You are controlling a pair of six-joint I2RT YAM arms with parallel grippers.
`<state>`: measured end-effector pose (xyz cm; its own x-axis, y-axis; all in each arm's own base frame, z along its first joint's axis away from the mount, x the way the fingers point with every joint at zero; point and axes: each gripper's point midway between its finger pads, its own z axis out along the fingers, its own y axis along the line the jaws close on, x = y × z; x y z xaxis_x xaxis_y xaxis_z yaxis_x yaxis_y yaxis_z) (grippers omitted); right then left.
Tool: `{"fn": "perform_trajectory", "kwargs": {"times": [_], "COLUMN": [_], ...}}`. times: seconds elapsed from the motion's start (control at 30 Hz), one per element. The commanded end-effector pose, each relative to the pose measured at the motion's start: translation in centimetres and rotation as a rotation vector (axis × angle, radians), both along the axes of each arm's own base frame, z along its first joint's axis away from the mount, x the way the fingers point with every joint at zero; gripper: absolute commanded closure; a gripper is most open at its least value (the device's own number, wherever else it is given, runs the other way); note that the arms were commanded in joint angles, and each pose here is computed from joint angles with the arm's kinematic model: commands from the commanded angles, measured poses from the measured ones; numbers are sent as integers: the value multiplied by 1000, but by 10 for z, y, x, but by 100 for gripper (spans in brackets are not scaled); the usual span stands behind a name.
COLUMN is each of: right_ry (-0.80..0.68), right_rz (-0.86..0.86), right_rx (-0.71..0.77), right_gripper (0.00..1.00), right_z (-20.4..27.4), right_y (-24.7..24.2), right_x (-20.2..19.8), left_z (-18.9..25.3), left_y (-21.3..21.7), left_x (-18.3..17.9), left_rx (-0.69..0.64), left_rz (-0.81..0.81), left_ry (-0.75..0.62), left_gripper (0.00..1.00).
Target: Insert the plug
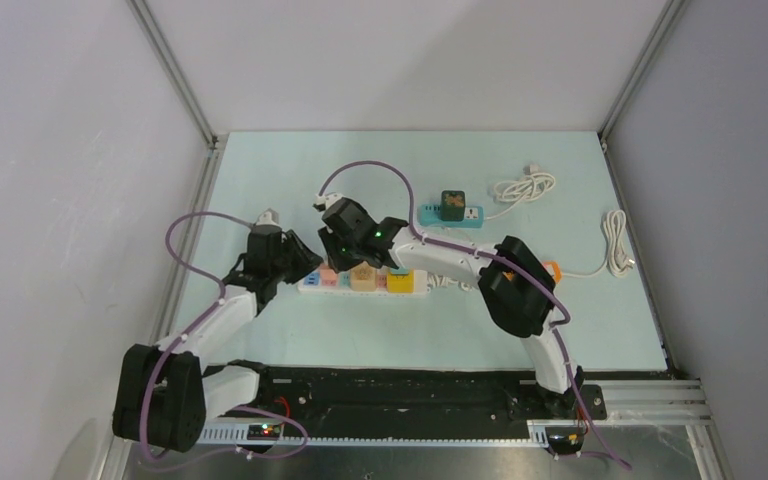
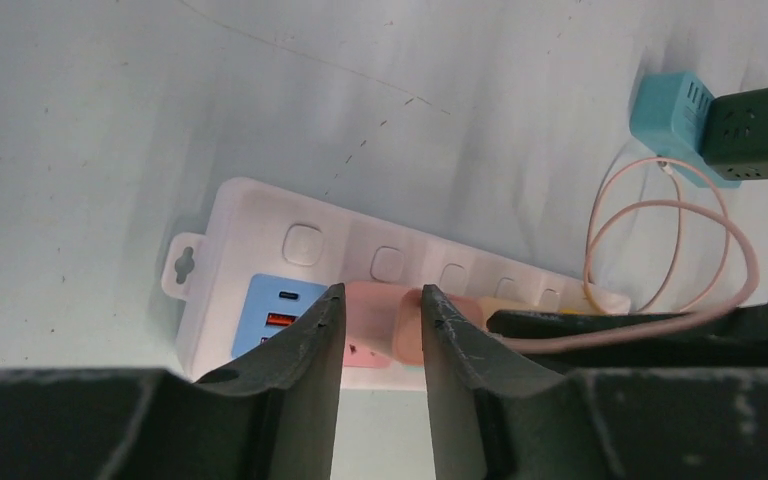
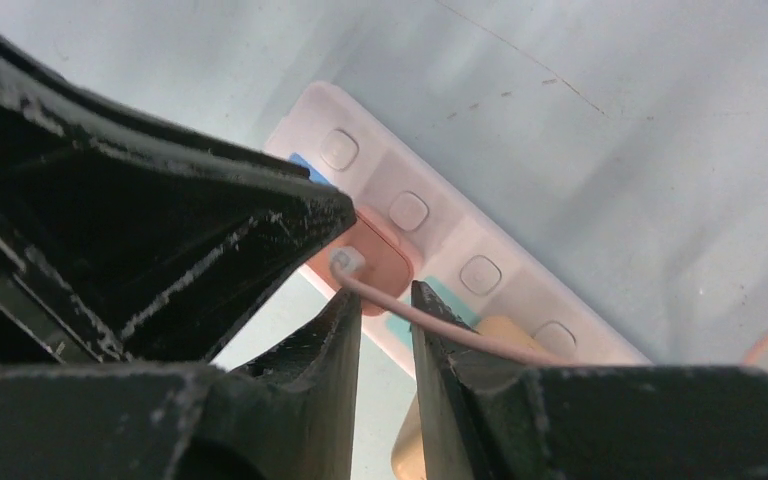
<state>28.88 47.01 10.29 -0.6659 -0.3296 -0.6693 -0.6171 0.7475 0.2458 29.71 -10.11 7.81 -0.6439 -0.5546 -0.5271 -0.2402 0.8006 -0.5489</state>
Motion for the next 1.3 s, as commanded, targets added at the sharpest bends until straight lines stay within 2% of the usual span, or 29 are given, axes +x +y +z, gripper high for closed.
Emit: {"fn": "perform_trajectory", "kwargs": {"times": [0.0, 0.37, 0.7, 1.27], "right_ry": [-20, 25, 54, 66], "right_rz": [-25, -28, -44, -93], "right_rx": [20, -22, -78, -174], "right_gripper": [72, 75, 77, 75], "right_z": [1, -26, -51, -83], "right_y": [10, 2, -13, -32], "right_x": [11, -15, -37, -51], "left_z": [6, -11, -15, -24], "left_y": [0, -1, 0, -8], "left_x": [-4, -29, -42, -48], "left_rx": [-26, -55, -66, -54], "left_rz": [1, -9, -13, -72], "left_ry": [-37, -11, -20, 16], "left_gripper": [63, 73, 77, 72]}}
